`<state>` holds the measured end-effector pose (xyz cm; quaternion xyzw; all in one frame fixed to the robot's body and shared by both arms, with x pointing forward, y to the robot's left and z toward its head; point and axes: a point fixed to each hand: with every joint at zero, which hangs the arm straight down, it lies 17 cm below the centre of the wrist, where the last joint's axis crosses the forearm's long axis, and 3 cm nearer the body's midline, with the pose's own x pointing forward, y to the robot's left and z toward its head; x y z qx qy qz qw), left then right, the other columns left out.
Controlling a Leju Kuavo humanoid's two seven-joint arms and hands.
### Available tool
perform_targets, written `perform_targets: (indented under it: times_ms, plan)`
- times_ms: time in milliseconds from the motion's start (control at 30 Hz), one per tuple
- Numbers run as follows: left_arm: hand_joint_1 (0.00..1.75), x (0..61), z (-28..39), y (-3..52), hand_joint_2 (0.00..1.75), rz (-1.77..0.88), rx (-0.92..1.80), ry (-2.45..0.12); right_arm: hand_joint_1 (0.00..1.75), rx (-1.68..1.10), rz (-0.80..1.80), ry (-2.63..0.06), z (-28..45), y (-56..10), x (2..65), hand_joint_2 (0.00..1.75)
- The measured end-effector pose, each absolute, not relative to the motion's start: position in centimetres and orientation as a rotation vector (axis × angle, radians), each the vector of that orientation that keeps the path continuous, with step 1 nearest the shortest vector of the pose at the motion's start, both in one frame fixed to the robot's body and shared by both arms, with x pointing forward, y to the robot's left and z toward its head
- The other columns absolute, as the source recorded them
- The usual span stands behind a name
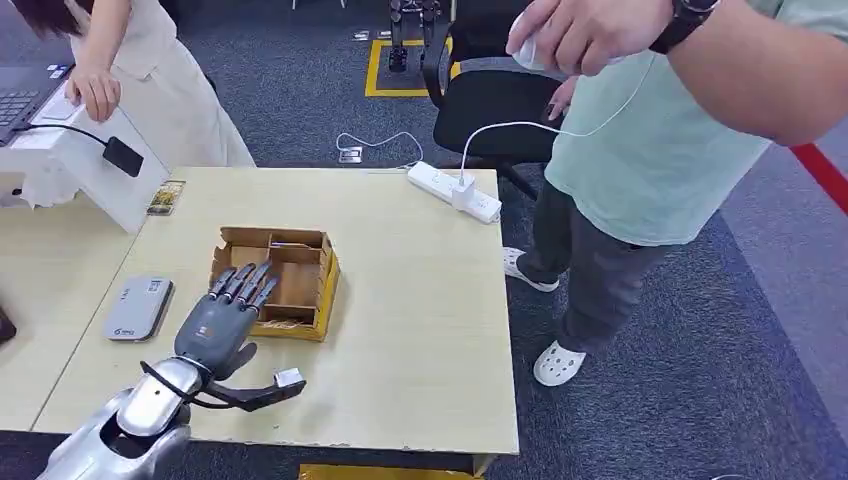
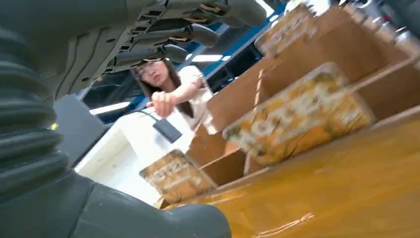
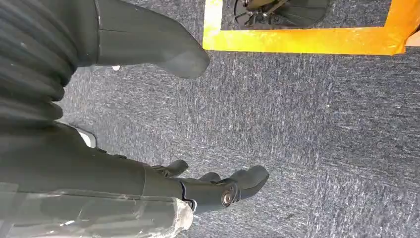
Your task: Pass the card to the sensor for recognition and then transmit it.
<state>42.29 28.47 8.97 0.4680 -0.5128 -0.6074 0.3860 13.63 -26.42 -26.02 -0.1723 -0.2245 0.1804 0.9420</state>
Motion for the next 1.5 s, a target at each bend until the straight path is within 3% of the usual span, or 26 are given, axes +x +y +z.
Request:
perform_targets:
  times_ms: [500,1500]
  plan:
    - [0.0,43.2,8.4,33.9,1.75,-1.418,1.248,-1.198,0.0,-0.355,0.357,-0.442,-26.2,-26.7,12.7,1.75]
    - [0.0,43.0,8.0,33.6,1.75,-1.385,1.112,-1.258,0.0,-0.355,0.358,-0.438,-26.3,-26.8,12.3,1.75]
